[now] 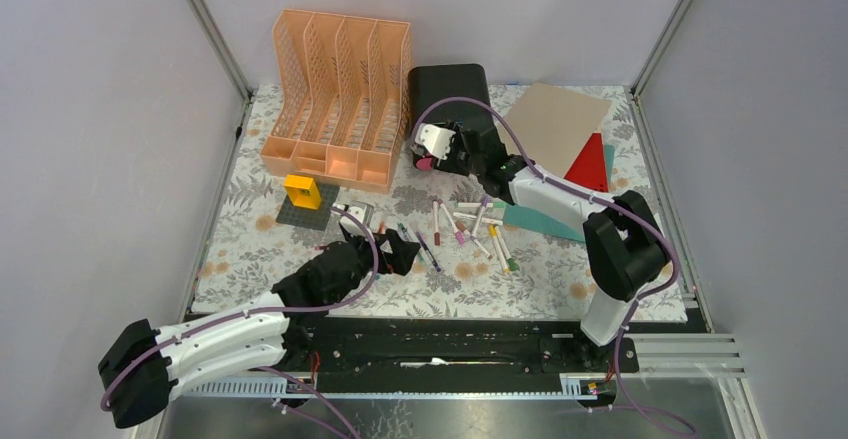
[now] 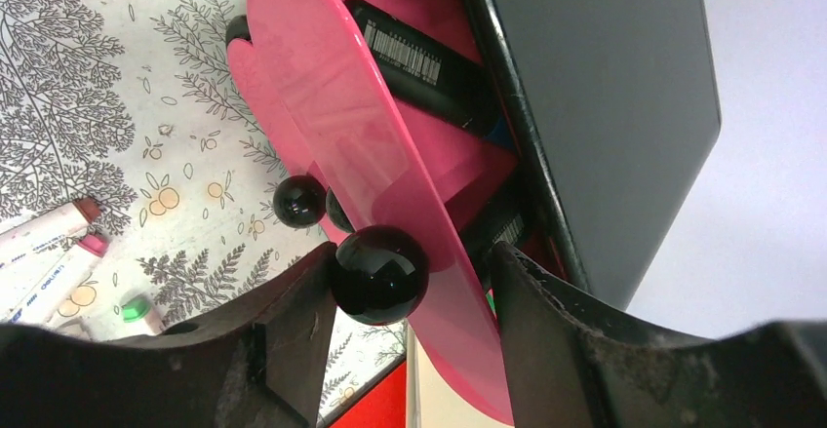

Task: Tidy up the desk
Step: Close the drawer in the storage box.

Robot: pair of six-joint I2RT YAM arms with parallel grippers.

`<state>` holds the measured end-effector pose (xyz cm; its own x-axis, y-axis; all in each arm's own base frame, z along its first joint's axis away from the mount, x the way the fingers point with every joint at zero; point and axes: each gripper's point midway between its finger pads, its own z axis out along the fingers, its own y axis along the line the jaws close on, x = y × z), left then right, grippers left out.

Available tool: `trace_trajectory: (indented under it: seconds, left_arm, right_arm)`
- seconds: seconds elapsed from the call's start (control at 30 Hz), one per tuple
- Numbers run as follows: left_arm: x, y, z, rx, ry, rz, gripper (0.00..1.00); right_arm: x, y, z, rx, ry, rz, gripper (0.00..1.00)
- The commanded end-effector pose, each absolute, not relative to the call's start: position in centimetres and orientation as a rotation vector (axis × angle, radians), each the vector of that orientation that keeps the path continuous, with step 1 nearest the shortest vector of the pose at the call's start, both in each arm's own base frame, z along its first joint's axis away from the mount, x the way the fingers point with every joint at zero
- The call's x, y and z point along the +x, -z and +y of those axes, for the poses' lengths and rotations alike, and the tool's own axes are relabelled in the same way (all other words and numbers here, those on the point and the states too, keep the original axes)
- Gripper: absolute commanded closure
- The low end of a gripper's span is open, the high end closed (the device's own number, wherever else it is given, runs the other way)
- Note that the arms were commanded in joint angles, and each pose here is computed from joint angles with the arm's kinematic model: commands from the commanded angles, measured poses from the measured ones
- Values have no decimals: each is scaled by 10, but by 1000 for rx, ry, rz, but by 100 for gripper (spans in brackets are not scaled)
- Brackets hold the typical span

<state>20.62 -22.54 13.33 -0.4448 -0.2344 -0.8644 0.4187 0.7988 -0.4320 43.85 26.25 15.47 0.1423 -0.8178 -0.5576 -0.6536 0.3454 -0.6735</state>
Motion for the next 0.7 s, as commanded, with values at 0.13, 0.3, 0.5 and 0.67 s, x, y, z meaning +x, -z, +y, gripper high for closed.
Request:
trace_trajectory:
  seconds: [0.13,0.3,0.5,0.67]
  left_arm:
    - [206,-138,-228,119,786,1869,1]
    - [206,-139,-229,118,794,1867,1]
    - [206,-141,-229,121,796,1860,1]
    - [207,-145,-230,121,800,1850,1]
  right_arm:
    - [458,-179,272,-1148,68,1691,21]
    - [457,-184,274,-1104,-20,1757,7]
    - [424,-199,281,-1207,-200,1759,0]
    - [397,-214,278,-1251,-275,1737,0]
